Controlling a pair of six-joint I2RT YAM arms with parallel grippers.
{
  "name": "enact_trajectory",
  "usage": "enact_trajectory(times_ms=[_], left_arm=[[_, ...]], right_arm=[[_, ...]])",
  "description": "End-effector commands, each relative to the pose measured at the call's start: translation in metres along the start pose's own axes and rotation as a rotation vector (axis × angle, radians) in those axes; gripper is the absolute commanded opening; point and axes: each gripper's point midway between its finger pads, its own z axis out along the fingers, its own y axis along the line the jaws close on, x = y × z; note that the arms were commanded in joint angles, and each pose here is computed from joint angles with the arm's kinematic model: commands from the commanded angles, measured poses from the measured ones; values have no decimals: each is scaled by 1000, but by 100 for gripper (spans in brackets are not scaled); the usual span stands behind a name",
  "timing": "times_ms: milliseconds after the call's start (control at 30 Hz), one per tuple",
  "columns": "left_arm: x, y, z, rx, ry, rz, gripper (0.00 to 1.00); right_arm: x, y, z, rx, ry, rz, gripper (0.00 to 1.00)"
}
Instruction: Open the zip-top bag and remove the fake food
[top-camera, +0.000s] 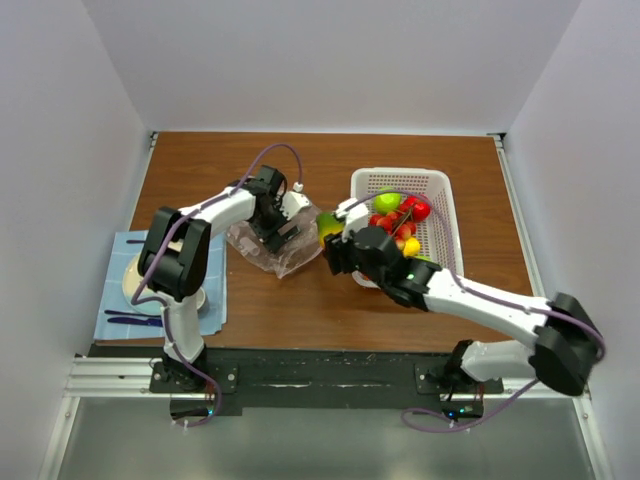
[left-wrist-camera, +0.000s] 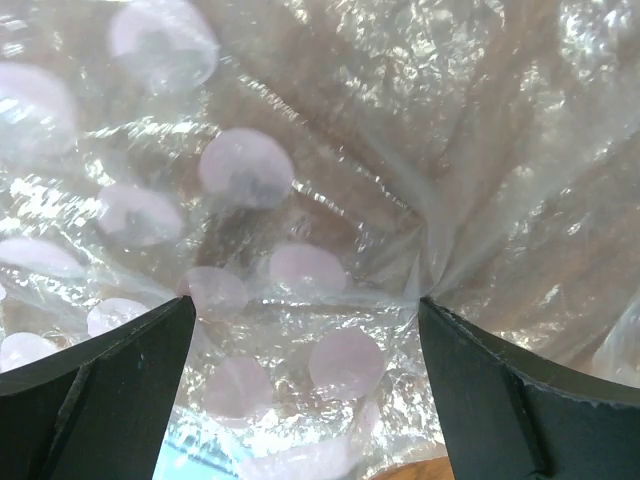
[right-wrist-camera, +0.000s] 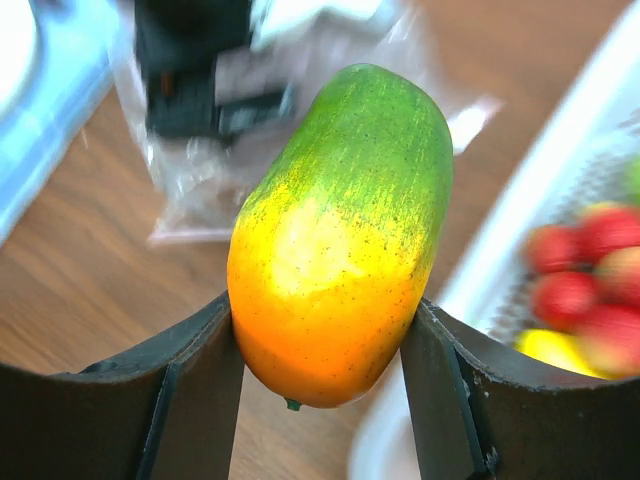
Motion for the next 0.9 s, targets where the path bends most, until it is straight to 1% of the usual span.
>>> enact_trajectory(times_ms=[0, 33, 67, 133, 167, 233, 267, 333, 367, 400, 433, 467, 500, 567, 667, 867], left_arm=[[15, 9, 17, -42, 60, -24, 100], [13, 9, 15, -42, 55, -30, 100], [10, 9, 12, -42, 44, -42, 100], [-1, 9, 4, -31, 10, -52, 100], [-8, 9, -4, -29, -22, -65, 100], [-20, 12, -15, -37, -61, -71, 100], [-31, 16, -26, -47, -96, -73, 100], [-41, 21, -36, -57, -126, -75, 100], [-51, 23, -45, -53, -149, -79, 100], [-55, 23, -50, -47, -158, -81, 100], [-61, 24, -56, -41, -175, -85, 100], [-71, 25, -67, -32, -204, -89, 100], [-76, 24, -72, -24, -220, -91, 100], [-89, 23, -90, -11, -273, -93, 100], [-97, 20, -108, -4, -326, -94, 100], [-92, 14, -123, -9, -361, -97, 100]], right_arm=[[-46, -65, -35, 291, -152, 61, 28], [-49, -78, -39, 351, -165, 78, 29], [-47, -94, -43, 424, -152, 88, 31], [-40, -128, -48, 561, -136, 140, 30], [-33, -136, -50, 591, -114, 148, 31], [-26, -149, -53, 636, -111, 175, 33], [-18, -153, -54, 653, -97, 178, 36], [-13, -161, -56, 684, -92, 205, 43], [-8, -163, -56, 697, -74, 205, 53], [-6, -165, -55, 703, -67, 214, 59], [-9, -166, -55, 703, -66, 213, 74], [-8, -166, -56, 705, -51, 206, 85], [-7, -166, -54, 712, -41, 205, 99], [-10, -168, -57, 735, -32, 200, 99], [-13, -169, -58, 753, -23, 206, 99], [-21, -168, -58, 749, -38, 226, 99]])
